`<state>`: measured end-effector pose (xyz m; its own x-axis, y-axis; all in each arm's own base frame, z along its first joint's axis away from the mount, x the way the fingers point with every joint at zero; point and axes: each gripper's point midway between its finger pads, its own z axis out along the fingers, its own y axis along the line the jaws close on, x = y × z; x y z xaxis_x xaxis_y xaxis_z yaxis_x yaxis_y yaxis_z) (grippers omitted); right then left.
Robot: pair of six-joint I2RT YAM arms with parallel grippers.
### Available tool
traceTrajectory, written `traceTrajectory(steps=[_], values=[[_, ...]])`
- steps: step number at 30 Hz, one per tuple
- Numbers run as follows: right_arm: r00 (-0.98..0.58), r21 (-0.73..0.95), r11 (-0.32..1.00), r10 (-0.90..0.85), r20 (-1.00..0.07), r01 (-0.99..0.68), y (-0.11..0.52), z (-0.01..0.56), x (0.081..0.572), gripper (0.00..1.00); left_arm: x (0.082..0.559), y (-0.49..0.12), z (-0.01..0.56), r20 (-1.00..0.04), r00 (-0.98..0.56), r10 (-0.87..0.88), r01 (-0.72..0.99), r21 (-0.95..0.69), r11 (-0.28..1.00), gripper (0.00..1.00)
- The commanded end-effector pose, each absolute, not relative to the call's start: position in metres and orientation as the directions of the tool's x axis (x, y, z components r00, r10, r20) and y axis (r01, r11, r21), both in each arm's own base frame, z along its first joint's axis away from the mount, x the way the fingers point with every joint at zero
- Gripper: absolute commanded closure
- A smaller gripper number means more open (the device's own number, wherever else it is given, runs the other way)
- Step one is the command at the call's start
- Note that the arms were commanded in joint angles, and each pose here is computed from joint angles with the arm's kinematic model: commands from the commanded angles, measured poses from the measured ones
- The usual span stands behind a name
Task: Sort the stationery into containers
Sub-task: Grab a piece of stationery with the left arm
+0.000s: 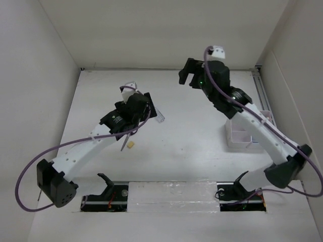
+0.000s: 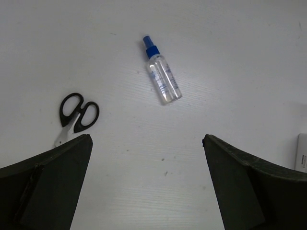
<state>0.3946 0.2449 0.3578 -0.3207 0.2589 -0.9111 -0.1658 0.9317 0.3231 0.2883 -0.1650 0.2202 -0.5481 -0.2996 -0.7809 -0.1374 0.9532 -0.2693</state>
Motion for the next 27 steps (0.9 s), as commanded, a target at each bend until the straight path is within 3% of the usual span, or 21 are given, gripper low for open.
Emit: traceTrajectory(steps=[1, 11, 17, 27], values=[[-0.154, 0.434, 0.9, 0.434, -0.888, 0.031, 0.182, 0.403, 0.373, 0.01, 0.32, -0.194, 0.231, -0.744, -0.551, -0.379, -0.136, -0.367, 0.92, 0.0], [-0.098, 0.524, 0.851, 0.518, -0.85, -0.043, 0.142, 0.419, 0.308, 0.01, 0.395, -0.226, 0.166, -0.64, -0.633, -0.435, -0.295, -0.32, 0.9, 0.0], [-0.16, 0.522, 0.848, 0.505, -0.848, -0.093, 0.159, 0.403, 0.307, 0.01, 0.426, -0.228, 0.133, -0.606, -0.641, -0.47, -0.384, -0.277, 0.881, 0.02], [-0.218, 0.507, 0.852, 0.474, -0.853, -0.128, 0.179, 0.38, 0.305, 0.01, 0.436, -0.216, 0.085, -0.53, -0.671, -0.519, -0.46, -0.251, 0.852, 0.05]])
